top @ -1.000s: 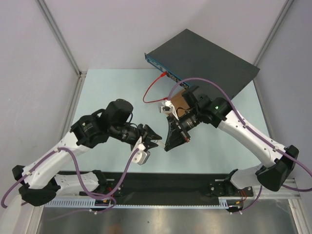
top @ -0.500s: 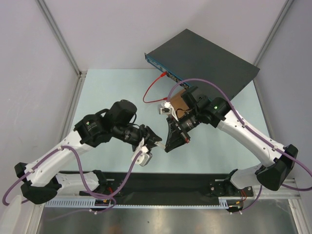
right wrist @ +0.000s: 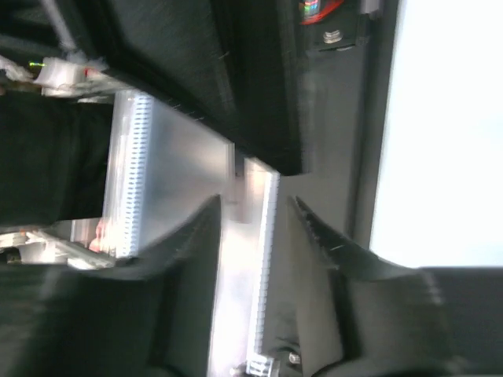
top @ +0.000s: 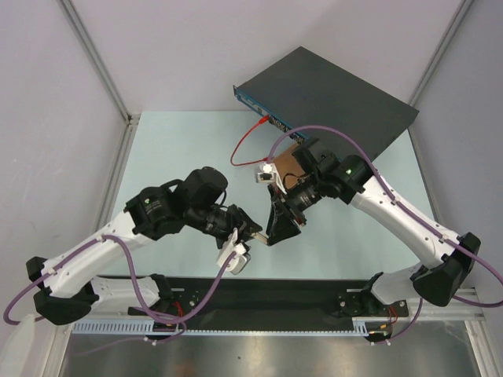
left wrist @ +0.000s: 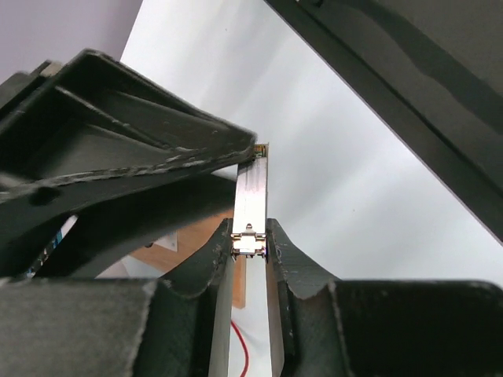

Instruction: Insert the plug into the switch port

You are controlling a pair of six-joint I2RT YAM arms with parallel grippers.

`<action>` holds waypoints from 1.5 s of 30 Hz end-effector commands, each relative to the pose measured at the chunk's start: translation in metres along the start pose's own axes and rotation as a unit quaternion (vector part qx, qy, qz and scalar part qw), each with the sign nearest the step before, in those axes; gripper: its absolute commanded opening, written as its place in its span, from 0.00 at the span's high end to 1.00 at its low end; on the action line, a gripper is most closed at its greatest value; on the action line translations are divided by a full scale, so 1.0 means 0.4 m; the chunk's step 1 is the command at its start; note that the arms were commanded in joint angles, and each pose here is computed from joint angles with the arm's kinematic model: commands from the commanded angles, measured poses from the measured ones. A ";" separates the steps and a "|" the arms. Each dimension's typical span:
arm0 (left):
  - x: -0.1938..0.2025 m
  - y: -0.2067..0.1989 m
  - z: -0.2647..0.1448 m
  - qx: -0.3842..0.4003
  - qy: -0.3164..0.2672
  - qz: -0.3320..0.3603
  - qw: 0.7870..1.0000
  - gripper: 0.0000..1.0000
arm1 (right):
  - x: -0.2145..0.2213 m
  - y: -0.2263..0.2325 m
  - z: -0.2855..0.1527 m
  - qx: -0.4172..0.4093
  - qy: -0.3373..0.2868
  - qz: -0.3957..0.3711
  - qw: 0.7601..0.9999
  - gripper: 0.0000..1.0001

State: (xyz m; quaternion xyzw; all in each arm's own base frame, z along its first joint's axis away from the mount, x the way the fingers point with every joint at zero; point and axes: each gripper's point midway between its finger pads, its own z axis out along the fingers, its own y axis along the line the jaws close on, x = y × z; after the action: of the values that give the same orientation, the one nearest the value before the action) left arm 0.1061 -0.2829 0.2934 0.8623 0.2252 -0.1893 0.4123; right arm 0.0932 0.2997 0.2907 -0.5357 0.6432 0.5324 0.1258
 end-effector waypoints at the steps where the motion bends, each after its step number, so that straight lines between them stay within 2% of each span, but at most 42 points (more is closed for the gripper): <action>1: -0.022 0.010 0.009 -0.013 -0.018 -0.024 0.999 1.00 | -0.080 -0.034 -0.053 0.073 -0.036 -0.063 0.995 0.49; 2: -0.027 0.006 0.005 -0.021 -0.026 -0.055 0.998 1.00 | -0.092 -0.043 -0.071 0.086 -0.045 -0.068 0.993 0.42; 3: -0.023 0.005 0.005 -0.025 -0.030 -0.072 0.997 1.00 | -0.117 -0.058 -0.119 0.113 -0.071 -0.064 0.989 0.30; 5: -0.027 0.003 0.009 -0.040 -0.045 -0.120 0.991 1.00 | -0.157 -0.070 -0.174 0.138 -0.109 -0.066 0.982 0.24; 6: -0.021 0.008 0.010 -0.051 -0.046 -0.141 0.988 1.00 | -0.175 -0.058 -0.202 0.149 -0.127 -0.075 0.978 0.18; 7: -0.014 0.030 0.017 -0.073 -0.051 -0.153 0.984 1.00 | -0.211 -0.071 -0.252 0.182 -0.160 -0.076 0.967 0.14; 9: 0.004 0.052 0.014 -0.099 -0.057 -0.233 0.966 1.00 | -0.250 -0.041 -0.321 0.231 -0.207 -0.100 0.945 0.03; 10: 0.006 0.076 0.013 -0.116 -0.068 -0.248 0.959 1.00 | -0.280 -0.038 -0.377 0.262 -0.247 -0.108 0.927 0.03; 12: 0.039 0.104 0.020 -0.147 -0.062 -0.329 0.931 1.00 | -0.304 -0.030 -0.449 0.317 -0.288 -0.122 0.895 0.00; 13: 0.045 0.133 0.023 -0.170 -0.070 -0.337 0.923 1.00 | -0.314 -0.005 -0.502 0.344 -0.323 -0.121 0.873 0.00; 15: 0.081 0.169 0.017 -0.224 -0.054 -0.392 0.891 1.00 | -0.312 -0.004 -0.570 0.386 -0.355 -0.104 0.845 0.00; 16: 0.093 0.206 0.011 -0.262 -0.061 -0.404 0.874 1.00 | -0.305 -0.006 -0.597 0.400 -0.369 -0.087 0.834 0.00; 17: 0.095 0.220 0.012 -0.277 -0.066 -0.431 0.856 1.00 | -0.283 -0.013 -0.652 0.431 -0.393 -0.055 0.810 0.00; 18: 0.103 0.231 0.015 -0.287 -0.063 -0.440 0.849 1.00 | -0.266 -0.026 -0.686 0.456 -0.407 -0.027 0.791 0.00; 19: 0.126 0.256 0.011 -0.315 -0.052 -0.449 0.835 1.00 | -0.234 -0.043 -0.706 0.469 -0.412 0.012 0.781 0.00; 20: 0.132 0.268 0.008 -0.333 -0.057 -0.471 0.815 1.00 | -0.197 -0.059 -0.758 0.491 -0.429 0.053 0.756 0.00; 23: 0.171 0.304 0.001 -0.395 -0.067 -0.499 0.769 1.00 | -0.108 -0.100 -0.785 0.474 -0.441 0.151 0.747 0.00; 24: 0.166 0.329 -0.010 -0.415 -0.086 -0.493 0.760 1.00 | -0.061 -0.112 -0.819 0.458 -0.465 0.191 0.734 0.00; 25: 0.186 0.315 0.006 -0.416 -0.077 -0.500 0.756 1.00 | -0.043 -0.114 -0.834 0.443 -0.480 0.209 0.728 0.00; 26: 0.188 0.330 0.004 -0.431 -0.091 -0.509 0.739 1.00 | -0.020 -0.119 -0.853 0.434 -0.495 0.227 0.718 0.00; 27: 0.189 0.340 0.003 -0.439 -0.100 -0.509 0.733 1.00 | 0.014 -0.127 -0.882 0.417 -0.519 0.253 0.701 0.00; 34: 0.241 0.351 0.033 -0.473 -0.098 -0.517 0.706 1.00 | 0.076 -0.177 -0.884 0.367 -0.542 0.304 0.692 0.00; 35: 0.243 0.353 0.037 -0.475 -0.101 -0.517 0.705 1.00 | 0.100 -0.201 -0.875 0.357 -0.548 0.319 0.686 0.00; 36: 0.240 0.360 0.037 -0.477 -0.110 -0.513 0.705 1.00 | 0.091 -0.202 -0.885 0.362 -0.551 0.297 0.691 0.00; 41: 0.255 0.362 0.074 -0.468 -0.109 -0.516 0.709 1.00 | 0.098 -0.249 -0.869 0.317 -0.560 0.323 0.693 0.00; 45: 0.269 0.373 0.096 -0.469 -0.107 -0.521 0.706 1.00 | 0.084 -0.287 -0.859 0.312 -0.558 0.314 0.702 0.00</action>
State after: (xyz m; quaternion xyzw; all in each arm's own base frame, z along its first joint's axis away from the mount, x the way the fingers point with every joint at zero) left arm 0.2672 -0.3630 0.2904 0.3011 0.6705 -0.3144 0.6007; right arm 0.3065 0.0073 0.3291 0.1939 0.7268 0.4985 0.4309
